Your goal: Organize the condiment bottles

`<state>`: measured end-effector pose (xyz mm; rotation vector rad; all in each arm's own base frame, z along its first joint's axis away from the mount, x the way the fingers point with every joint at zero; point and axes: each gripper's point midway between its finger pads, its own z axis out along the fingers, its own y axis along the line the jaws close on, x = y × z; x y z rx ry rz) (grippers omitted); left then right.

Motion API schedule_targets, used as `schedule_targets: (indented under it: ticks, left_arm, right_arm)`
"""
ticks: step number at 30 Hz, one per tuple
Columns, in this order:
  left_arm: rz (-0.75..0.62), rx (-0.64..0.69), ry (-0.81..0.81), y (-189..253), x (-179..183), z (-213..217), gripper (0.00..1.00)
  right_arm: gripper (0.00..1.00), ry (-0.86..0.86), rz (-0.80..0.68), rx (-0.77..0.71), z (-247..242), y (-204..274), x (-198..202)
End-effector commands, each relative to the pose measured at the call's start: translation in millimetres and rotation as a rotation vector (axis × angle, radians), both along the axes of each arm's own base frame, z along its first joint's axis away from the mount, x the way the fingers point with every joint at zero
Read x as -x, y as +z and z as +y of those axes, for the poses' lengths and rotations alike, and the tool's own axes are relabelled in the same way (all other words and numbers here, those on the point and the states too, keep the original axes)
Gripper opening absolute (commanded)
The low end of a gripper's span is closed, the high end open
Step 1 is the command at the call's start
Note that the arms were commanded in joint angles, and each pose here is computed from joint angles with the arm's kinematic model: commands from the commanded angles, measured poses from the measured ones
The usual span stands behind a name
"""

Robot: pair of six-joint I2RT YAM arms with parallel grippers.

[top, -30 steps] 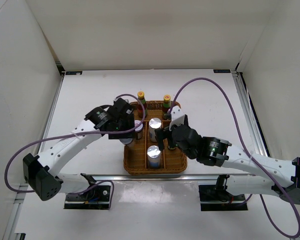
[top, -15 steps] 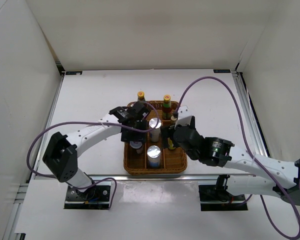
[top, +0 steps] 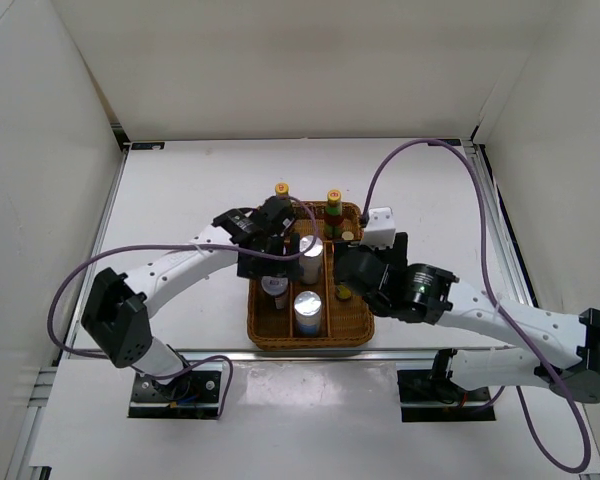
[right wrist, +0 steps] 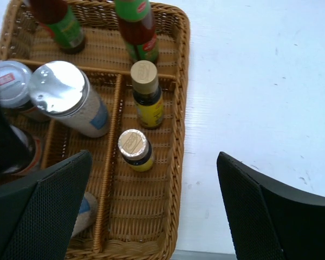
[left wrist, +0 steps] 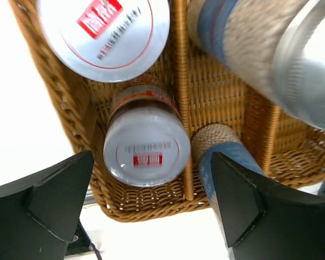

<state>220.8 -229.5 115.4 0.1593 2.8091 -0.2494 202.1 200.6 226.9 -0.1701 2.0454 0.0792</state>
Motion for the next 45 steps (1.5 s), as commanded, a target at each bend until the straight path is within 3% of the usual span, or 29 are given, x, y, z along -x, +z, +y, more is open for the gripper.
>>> schedule_targets:
  ticks: [1,8,16,21,23,25,34,39,45]
  left_arm:
    - [-0.138,0.046,0.038,48.2,-21.2,5.1,1.00]
    - [-0.530,-0.020,0.270,139.0,-41.3,82.2,1.00]
    - [-0.806,-0.121,0.524,164.7,-32.1,177.2,1.00]
    - [-0.946,-0.161,0.544,184.3,-25.5,208.9,1.00]
    - [-0.977,-0.239,0.588,186.9,-24.2,225.2,1.00]
    - [-0.983,-0.284,0.626,186.2,-22.4,235.2,1.00]
    - [-0.934,-0.259,0.666,175.4,-35.6,247.3,1.00]
    - [-0.896,-0.262,0.763,173.6,-46.6,259.2,1.00]
    - [-0.701,-0.231,0.847,134.3,-71.7,268.3,1.00]
  right_arm:
    - [0.99,-0.118,-0.042,-0.002,-11.4,18.2,-8.3]
    - [0.99,-0.205,-0.033,0.051,-20.3,14.7,-9.7]
    - [0.99,-0.255,-0.107,0.037,-40.9,33.9,-11.8]
    - [0.99,-0.248,-0.170,0.130,-53.1,51.0,-15.8]
    - [0.99,-0.262,-0.206,0.154,-58.0,60.5,-18.2]
    - [0.99,-0.270,-0.223,0.173,-63.8,64.6,-18.1]
    - [0.99,-0.293,-0.220,0.119,-71.8,71.3,-17.8]
    - [0.99,-0.324,-0.216,0.185,-82.4,78.0,-22.8]
    - [0.99,-0.439,-0.112,0.158,-102.0,65.8,-38.4]
